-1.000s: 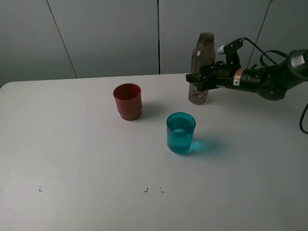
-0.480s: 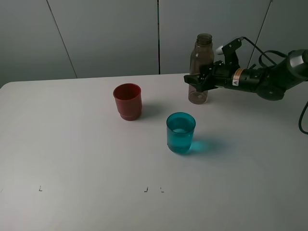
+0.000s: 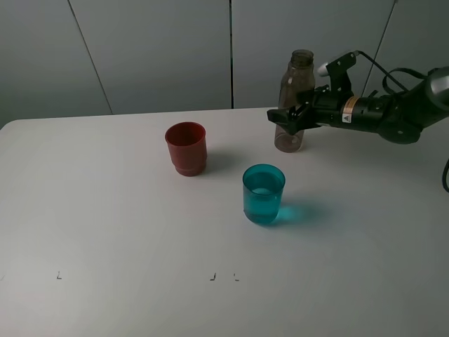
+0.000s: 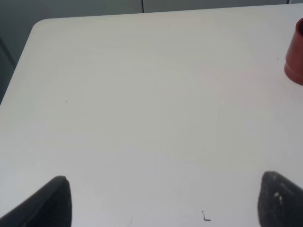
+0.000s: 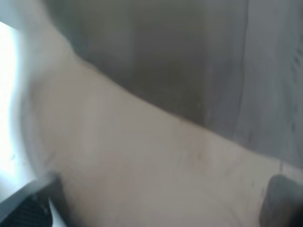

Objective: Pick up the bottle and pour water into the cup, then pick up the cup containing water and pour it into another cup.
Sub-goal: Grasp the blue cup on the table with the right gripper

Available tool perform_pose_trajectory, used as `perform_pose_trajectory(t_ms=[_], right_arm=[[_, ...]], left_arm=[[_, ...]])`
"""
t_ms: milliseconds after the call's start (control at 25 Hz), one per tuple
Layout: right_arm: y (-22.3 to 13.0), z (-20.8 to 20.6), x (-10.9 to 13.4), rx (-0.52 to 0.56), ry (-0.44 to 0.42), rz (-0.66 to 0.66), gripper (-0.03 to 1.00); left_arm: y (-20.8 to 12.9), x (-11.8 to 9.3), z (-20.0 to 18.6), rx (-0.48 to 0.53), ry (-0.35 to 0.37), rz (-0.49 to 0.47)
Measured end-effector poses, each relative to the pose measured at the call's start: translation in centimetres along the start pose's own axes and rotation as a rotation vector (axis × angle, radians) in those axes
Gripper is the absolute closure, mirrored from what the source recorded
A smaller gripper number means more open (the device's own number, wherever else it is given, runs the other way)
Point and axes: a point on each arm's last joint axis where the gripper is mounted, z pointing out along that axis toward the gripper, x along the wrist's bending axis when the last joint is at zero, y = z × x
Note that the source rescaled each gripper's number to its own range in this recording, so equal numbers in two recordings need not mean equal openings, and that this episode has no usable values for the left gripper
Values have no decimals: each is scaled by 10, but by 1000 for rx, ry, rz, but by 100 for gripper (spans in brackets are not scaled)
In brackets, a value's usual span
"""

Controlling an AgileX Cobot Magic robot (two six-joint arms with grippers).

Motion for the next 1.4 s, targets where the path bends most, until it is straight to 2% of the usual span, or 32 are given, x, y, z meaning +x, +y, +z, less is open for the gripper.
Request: perform_pose_trajectory(t_ms=[360,720,920,1120,1400], right_arm=[[-3,-26,13,101,-34,4,-3],[10,-80,23,116,-104,13,-3],[7,-121,46,132,-134,44,-3],[-8,-149,77,174,-123,82,-3],[-30,-164,109,263,-33,61,-3]], left_arm=[[0,0,0,0,0,0],[0,0,0,0,0,0],[0,0,0,0,0,-7],[0,0,0,0,0,-7],[0,0,0,0,0,-7]])
